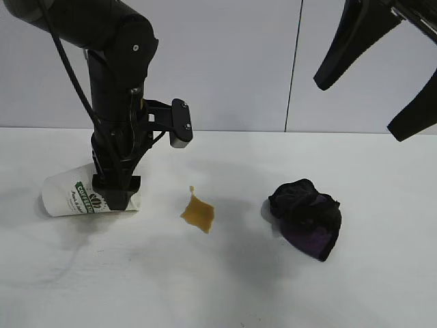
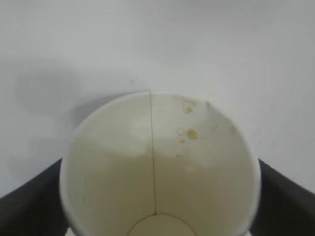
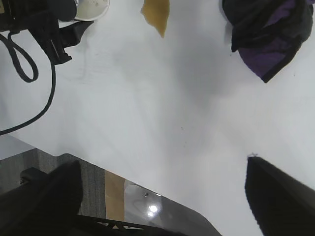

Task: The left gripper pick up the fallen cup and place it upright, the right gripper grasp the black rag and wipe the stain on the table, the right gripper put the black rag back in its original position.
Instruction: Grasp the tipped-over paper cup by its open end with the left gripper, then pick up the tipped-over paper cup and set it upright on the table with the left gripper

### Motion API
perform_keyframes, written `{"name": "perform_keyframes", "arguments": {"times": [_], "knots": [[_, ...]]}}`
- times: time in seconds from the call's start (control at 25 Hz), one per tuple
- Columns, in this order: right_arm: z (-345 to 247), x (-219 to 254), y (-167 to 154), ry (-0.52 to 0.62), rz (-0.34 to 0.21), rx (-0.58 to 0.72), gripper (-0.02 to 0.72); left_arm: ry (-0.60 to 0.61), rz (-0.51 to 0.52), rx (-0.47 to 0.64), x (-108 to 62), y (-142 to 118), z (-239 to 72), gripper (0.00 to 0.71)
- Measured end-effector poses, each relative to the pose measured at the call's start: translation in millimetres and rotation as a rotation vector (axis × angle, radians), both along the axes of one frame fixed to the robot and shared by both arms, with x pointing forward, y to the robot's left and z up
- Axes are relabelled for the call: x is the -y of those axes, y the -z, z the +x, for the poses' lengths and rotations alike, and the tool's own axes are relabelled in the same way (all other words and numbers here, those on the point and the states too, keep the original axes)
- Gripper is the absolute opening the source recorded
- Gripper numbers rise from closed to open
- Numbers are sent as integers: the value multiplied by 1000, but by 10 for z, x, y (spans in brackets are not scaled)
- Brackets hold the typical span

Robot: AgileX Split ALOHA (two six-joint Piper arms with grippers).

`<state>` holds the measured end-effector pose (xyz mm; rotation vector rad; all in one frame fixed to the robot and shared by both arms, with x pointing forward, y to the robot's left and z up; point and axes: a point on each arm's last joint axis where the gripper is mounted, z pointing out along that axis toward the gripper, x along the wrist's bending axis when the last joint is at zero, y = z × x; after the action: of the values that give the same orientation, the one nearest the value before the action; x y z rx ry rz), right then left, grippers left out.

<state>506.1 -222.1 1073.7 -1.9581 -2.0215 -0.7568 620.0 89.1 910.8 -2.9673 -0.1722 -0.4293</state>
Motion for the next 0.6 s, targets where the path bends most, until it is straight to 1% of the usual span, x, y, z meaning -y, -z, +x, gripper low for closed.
{"name": "perform_keyframes", "arguments": {"times": [0.2, 0.32, 0.44, 0.6], "knots": [[0, 0, 0, 0, 0, 0, 622, -2, -1, 2, 3, -10, 5, 566], [0, 0, 0, 0, 0, 0, 622, -34, -20, 23, 23, -68, 38, 563], [0, 0, 0, 0, 0, 0, 622, -61, -74, 86, 56, -255, 82, 563], [0, 0, 0, 0, 0, 0, 622, -70, -185, 195, 81, -643, 88, 563]]}}
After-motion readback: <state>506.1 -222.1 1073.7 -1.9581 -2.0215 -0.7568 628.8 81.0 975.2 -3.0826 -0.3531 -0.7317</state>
